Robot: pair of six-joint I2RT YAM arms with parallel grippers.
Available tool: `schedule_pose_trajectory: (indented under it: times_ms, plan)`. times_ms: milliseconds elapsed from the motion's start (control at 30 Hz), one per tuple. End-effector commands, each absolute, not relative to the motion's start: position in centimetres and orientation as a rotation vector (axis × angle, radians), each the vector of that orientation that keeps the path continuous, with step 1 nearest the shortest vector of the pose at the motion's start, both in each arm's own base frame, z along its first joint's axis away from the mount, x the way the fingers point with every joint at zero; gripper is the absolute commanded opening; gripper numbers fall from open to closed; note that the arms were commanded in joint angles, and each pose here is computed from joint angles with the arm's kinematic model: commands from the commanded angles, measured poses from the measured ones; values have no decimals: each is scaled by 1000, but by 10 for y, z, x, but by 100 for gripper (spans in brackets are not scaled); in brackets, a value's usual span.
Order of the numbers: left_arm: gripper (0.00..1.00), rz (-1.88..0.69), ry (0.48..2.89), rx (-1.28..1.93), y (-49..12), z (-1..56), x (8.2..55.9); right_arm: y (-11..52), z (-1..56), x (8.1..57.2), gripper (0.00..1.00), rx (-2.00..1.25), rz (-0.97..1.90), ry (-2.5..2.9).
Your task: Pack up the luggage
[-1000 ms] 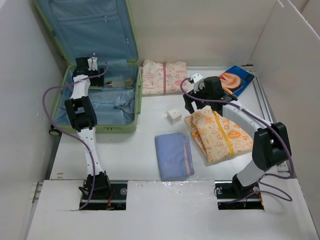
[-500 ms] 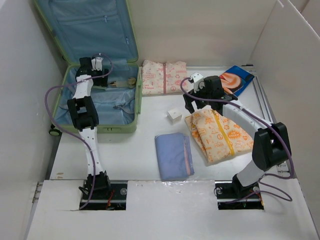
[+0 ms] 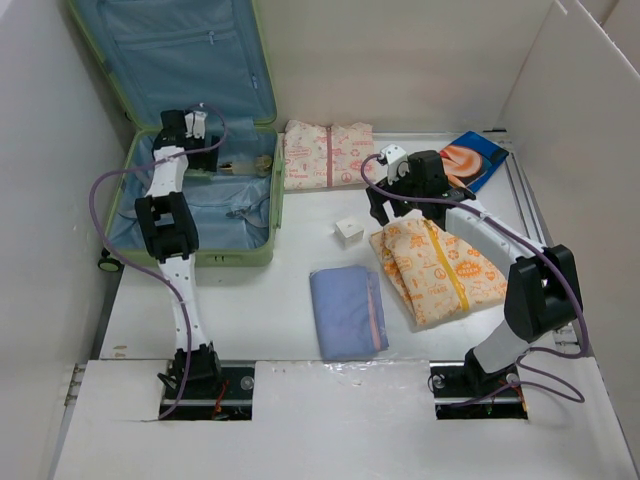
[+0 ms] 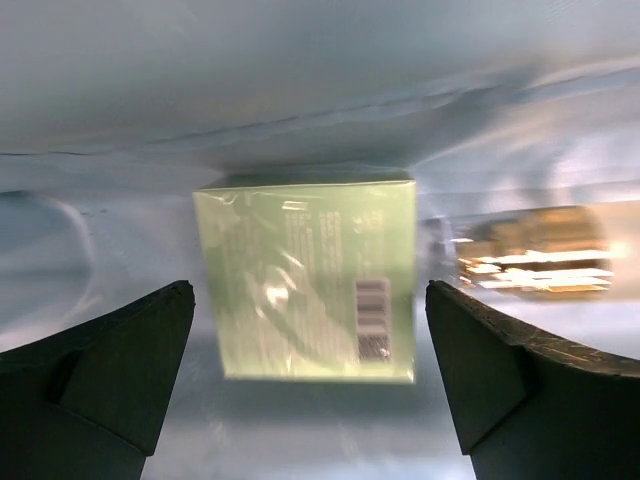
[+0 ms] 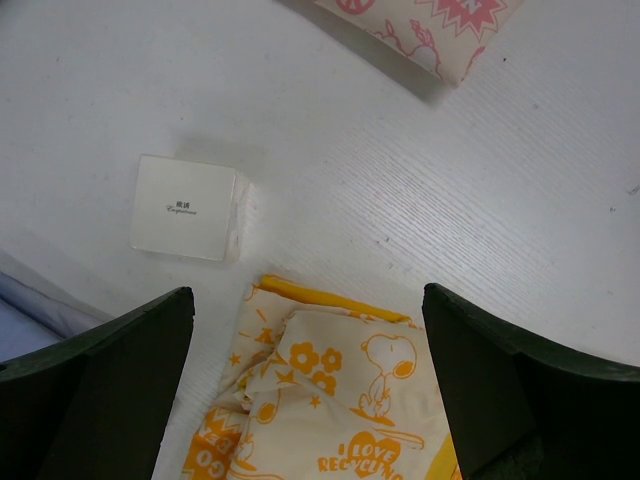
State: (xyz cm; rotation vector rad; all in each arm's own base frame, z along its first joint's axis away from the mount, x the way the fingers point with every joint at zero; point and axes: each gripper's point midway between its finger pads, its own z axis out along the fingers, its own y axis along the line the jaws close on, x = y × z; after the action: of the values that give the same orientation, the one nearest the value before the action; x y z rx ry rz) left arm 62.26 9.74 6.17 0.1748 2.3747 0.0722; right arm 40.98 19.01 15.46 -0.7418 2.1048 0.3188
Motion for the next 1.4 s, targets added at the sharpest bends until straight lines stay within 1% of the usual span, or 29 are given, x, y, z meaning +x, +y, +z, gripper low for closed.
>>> schedule_pose_trajectory:
  times_ms: [0,100,133,200,233,300,333,367,433,467,500,533,567,600,633,700,733,767,800,833,967,1033,1167,1267,1300,1333,1367]
  plan:
    - [99,57,2178,174,82,180,623,196,193,415,100,-743,330,1996]
    - [99,26,2117,199,74,210,621,196,197,415,100,-742,330,1987]
    - [99,21,2078,216,67,232,618,196,204,415,100,-737,329,1966]
    - [99,44,2026,253,61,258,615,196,204,415,100,-737,329,1966]
    - [99,72,1989,285,54,280,609,195,208,417,100,-730,319,1959]
    - [99,126,1944,331,37,304,602,195,212,416,100,-719,324,1954]
    - [99,140,1953,365,25,300,596,195,212,416,100,-719,324,1954]
    - [99,164,1898,489,-12,322,582,190,218,417,100,-693,324,1951]
    - [99,224,1882,631,-54,320,565,188,220,416,100,-675,320,1943]
    - [99,222,1922,733,-79,291,551,183,219,417,100,-662,313,1941]
    - [99,171,1873,871,-136,293,528,177,224,417,100,-634,313,1932]
    - [99,128,1868,962,-162,281,514,175,223,415,100,-611,313,1941]
    - [99,62,1898,1064,-187,256,495,161,221,418,100,-565,287,1958]
    - [99,-30,1880,1167,-226,245,475,154,230,417,100,-518,282,1948]
    - [99,-167,1873,1247,-253,232,457,147,226,414,100,-499,280,1967]
    - [99,-317,1939,1346,-284,196,432,121,222,412,100,-399,228,2003]
    - [99,-411,1936,1387,-307,192,417,103,229,408,100,-357,196,1996]
    - [99,-446,1946,1421,-317,178,411,103,231,404,100,-343,204,1993]
    - [99,-469,1953,1450,-327,174,406,86,224,401,100,-301,169,2009]
    - [99,-490,1981,1501,-341,150,400,78,231,394,100,-271,166,1998]
    - [99,-461,2026,1526,-357,116,404,47,220,375,100,-163,126,2037]
    - [99,-387,2039,1475,-356,107,419,28,206,366,100,-85,111,2089]
    - [99,-339,2067,1471,-353,85,427,18,174,354,100,-25,178,2177]
    - [99,-361,2105,1483,-352,71,420,19,165,348,100,-14,185,2190]
    - [99,-375,2120,1495,-352,62,417,19,170,347,100,-16,183,2173]
    - [98,-376,2120,1495,-352,62,417,19,165,345,100,-14,184,2185]
    - [81,-388,2135,1505,-350,60,412,17,170,344,100,-10,171,2171]
